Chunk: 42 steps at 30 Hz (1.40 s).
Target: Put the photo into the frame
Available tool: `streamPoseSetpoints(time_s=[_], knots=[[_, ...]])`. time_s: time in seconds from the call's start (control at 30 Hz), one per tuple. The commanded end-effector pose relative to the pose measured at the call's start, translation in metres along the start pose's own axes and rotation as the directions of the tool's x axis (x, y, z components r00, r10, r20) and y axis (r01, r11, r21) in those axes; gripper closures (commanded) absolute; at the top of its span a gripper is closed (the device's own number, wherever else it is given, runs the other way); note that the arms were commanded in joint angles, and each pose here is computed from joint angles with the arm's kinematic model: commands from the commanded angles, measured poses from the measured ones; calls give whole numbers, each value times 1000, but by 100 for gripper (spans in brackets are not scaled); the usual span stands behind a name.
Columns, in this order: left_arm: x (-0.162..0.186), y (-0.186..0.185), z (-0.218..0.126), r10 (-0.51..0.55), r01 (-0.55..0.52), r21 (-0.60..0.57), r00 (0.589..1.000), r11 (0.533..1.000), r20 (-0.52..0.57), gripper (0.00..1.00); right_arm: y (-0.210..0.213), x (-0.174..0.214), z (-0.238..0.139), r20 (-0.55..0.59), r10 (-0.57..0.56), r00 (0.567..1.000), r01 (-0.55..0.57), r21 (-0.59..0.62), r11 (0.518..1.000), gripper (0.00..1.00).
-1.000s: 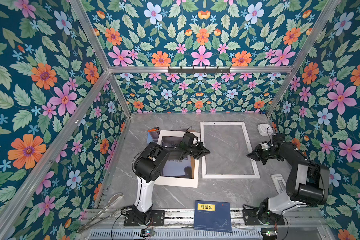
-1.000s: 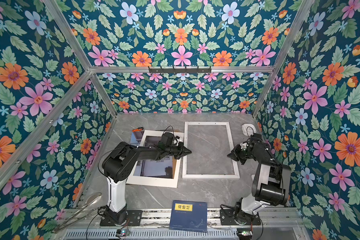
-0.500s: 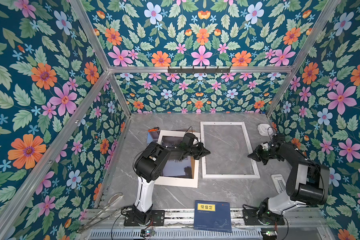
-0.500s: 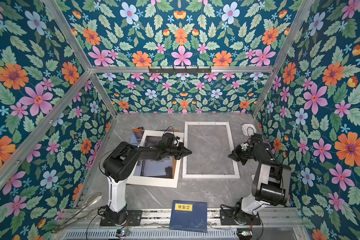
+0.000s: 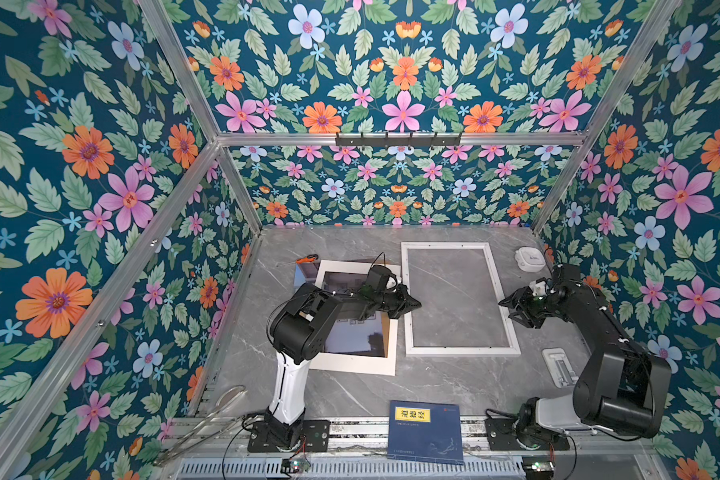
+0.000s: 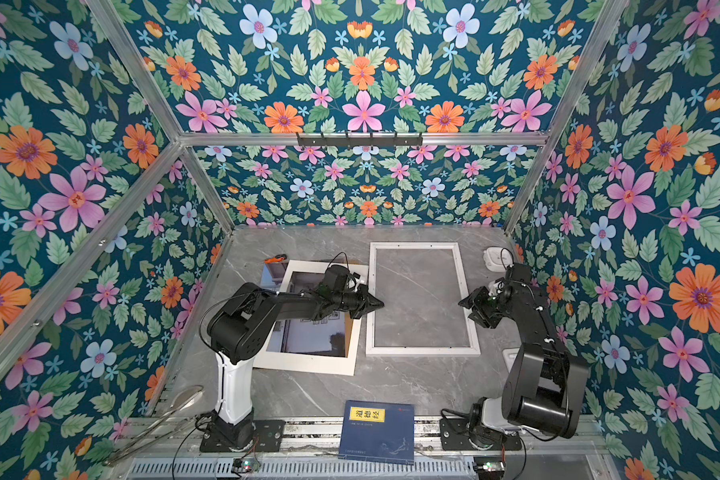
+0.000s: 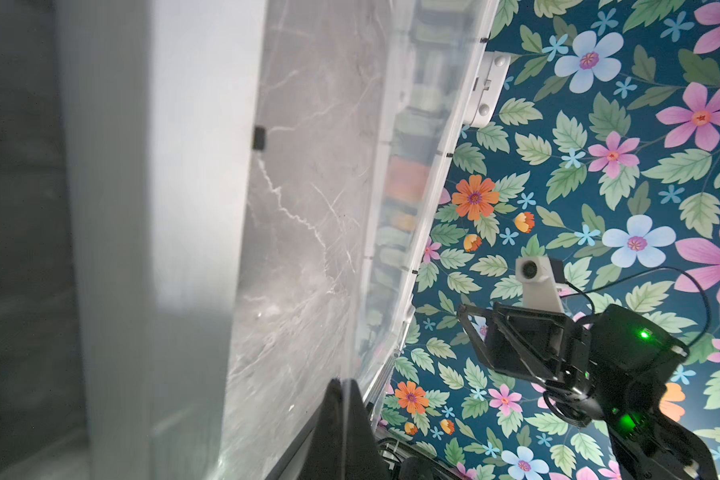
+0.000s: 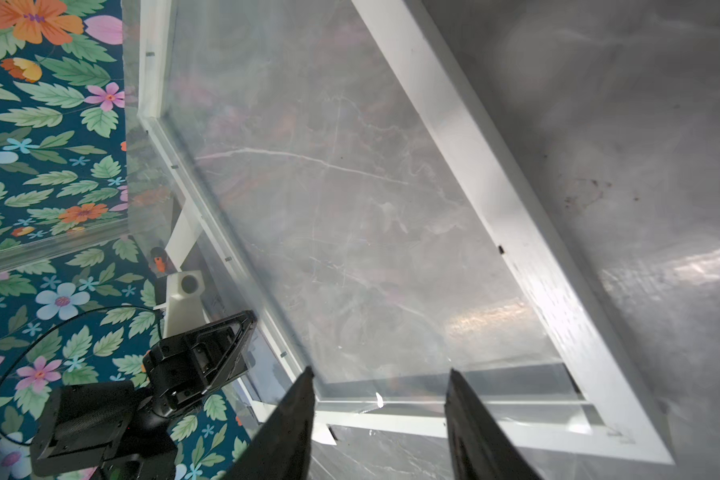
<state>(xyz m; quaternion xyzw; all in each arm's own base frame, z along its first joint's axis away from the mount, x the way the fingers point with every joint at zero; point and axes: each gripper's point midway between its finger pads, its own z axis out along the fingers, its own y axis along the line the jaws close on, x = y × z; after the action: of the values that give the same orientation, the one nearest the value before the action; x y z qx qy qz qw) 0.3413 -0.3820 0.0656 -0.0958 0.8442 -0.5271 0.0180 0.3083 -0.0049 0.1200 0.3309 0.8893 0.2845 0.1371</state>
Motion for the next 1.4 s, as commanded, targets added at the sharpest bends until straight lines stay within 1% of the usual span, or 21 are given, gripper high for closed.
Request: streamPoseSetpoints(time_s=[0.0, 0.03, 0.07, 0.3, 0.5, 0.63, 0.73, 0.87, 0.93, 1.0, 1.03, 1.1, 1.13, 1.27, 1.37], knots=[[-5, -5, 1, 33, -33, 10, 999, 999, 17, 100, -13, -2, -10, 49, -17, 999, 13, 93, 996, 43], [-4, -4, 1, 32, -32, 10, 999, 999, 16, 100, -12, -2, -12, 58, -23, 998, 18, 91, 996, 39], [-4, -3, 2, 31, -31, 7, 999, 999, 15, 100, -11, -2, -13, 62, -27, 998, 22, 87, 996, 39], [-5, -2, 2, 31, -31, 8, 999, 999, 15, 100, -3, 2, -7, 33, -41, 999, 41, 24, 999, 38], [-4, -2, 3, 29, -29, 9, 1000, 1000, 6, 100, -8, 8, 1, 2, -28, 1000, 28, 21, 999, 38], [-4, -5, 1, 34, -35, 13, 999, 999, 11, 77, -9, 9, 3, -6, -24, 1000, 24, 15, 1000, 38], [-4, -7, -1, 48, -48, -6, 999, 999, 7, 69, -5, 10, 3, -9, -28, 1000, 28, -4, 1000, 38], [-4, -2, -4, 73, -72, -74, 997, 995, 4, 62, -1, 12, 4, -19, -48, 999, 48, -6, 999, 37], [-3, 0, -7, 83, -83, -104, 997, 991, -1, 59, 0, 13, 6, -25, -58, 998, 58, 3, 998, 37], [-3, 5, -9, 84, -83, -137, 996, 987, 0, 59, 1, 16, 9, -32, -76, 997, 77, 15, 997, 37], [-2, 7, -11, 87, -85, -152, 996, 985, 2, 58, 1, 18, 10, -31, -93, 995, 95, 41, 995, 37], [-1, 9, -13, 93, -92, -173, 996, 981, -2, 57, 3, 23, 14, -30, -158, 987, 161, 111, 981, 38], [-1, 11, -15, 96, -95, -186, 995, 978, -2, 57, 7, 26, 15, -34, -191, 981, 194, 126, 973, 38], [0, 17, -20, 127, -128, -255, 992, 958, -17, 55, 34, 38, 25, -48, -261, 964, 263, 56, 963, 38], [0, 18, -24, 139, -139, -283, 990, 949, -21, 55, 55, 48, 32, -47, -328, 943, 329, 13, 944, 37]])
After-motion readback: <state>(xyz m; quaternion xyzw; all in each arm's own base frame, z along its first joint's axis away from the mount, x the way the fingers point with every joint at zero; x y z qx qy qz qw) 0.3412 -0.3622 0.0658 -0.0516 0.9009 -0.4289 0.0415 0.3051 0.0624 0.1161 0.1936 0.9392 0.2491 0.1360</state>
